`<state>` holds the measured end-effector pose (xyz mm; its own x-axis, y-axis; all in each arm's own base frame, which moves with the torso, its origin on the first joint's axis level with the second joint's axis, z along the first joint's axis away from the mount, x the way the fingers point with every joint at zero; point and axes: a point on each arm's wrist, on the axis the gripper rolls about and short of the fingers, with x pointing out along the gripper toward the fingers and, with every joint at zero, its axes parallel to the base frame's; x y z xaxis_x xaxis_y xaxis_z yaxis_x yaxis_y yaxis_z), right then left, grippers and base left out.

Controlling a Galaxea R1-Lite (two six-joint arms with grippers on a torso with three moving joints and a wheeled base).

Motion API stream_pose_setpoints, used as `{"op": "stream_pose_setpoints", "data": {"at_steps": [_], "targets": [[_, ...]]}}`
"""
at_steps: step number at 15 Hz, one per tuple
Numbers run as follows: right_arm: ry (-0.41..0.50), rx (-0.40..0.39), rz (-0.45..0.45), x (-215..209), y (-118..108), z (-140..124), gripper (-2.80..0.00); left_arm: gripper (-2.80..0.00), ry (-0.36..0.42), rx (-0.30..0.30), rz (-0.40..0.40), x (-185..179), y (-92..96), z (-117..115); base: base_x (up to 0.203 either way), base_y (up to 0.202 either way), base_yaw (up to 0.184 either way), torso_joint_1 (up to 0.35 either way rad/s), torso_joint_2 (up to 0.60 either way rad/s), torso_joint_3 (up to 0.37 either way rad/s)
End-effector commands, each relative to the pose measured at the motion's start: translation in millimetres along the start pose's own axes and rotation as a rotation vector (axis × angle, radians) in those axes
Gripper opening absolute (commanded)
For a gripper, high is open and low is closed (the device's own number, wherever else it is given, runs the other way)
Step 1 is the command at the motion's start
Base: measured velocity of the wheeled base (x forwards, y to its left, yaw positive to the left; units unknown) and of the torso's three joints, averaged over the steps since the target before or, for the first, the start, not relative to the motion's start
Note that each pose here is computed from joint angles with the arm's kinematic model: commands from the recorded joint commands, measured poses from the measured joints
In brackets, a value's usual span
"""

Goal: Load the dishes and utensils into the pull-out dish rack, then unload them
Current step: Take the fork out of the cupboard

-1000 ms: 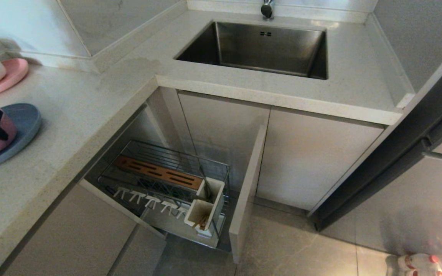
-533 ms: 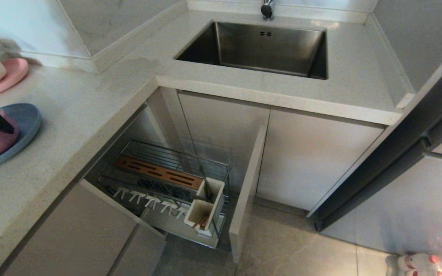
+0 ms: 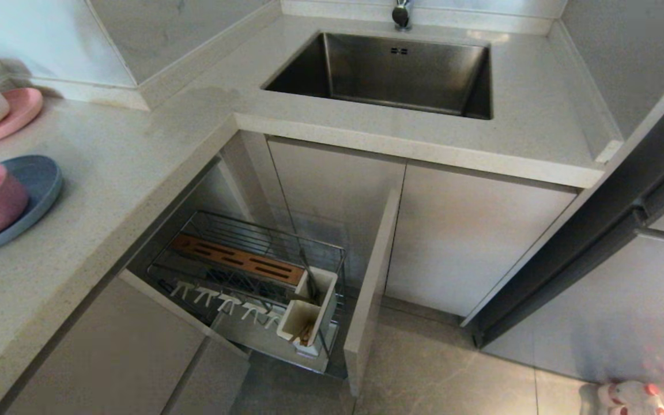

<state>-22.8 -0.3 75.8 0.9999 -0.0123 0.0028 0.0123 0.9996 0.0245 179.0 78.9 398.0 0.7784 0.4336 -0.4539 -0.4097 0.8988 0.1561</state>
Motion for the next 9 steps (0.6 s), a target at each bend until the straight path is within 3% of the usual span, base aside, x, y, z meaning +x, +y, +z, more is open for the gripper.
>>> {"op": "stream_pose_setpoints", "data": {"at_steps": [1, 3, 4, 6, 9], "targets": [[0.0, 0.0, 0.0, 0.0, 0.0, 0.0, -2.8, 0.0, -0.101, -0.043, 0.009, -36.9, 2.8, -1.6, 0.0, 0.0, 0.0, 0.0, 0.0, 0.0], [0.001, 0.0, 0.0, 0.1, 0.0, 0.1, -2.8, 0.0, -0.193, -0.128, -0.008, -64.9, 2.2, -5.8, 0.0, 0.0, 0.0, 0.0, 0.0, 0.0], [0.001, 0.0, 0.0, 0.1, 0.0, 0.1, -2.8, -2.8, -0.22, -0.153, -0.025, -78.4, 1.2, -11.2, 0.0, 0.0, 0.0, 0.0, 0.0, 0.0], [0.0, 0.0, 0.0, 0.0, 0.0, 0.0, -2.8, -2.8, -0.26, -0.172, -0.084, -104.0, -2.7, -26.1, 0.0, 0.0, 0.0, 0.0, 0.0, 0.0], [0.001, 0.0, 0.0, 0.1, 0.0, 0.1, -2.8, -2.8, -0.317, -0.227, -0.262, -139.4, -7.0, -48.7, 0.0, 0.0, 0.0, 0.0, 0.0, 0.0]]}}
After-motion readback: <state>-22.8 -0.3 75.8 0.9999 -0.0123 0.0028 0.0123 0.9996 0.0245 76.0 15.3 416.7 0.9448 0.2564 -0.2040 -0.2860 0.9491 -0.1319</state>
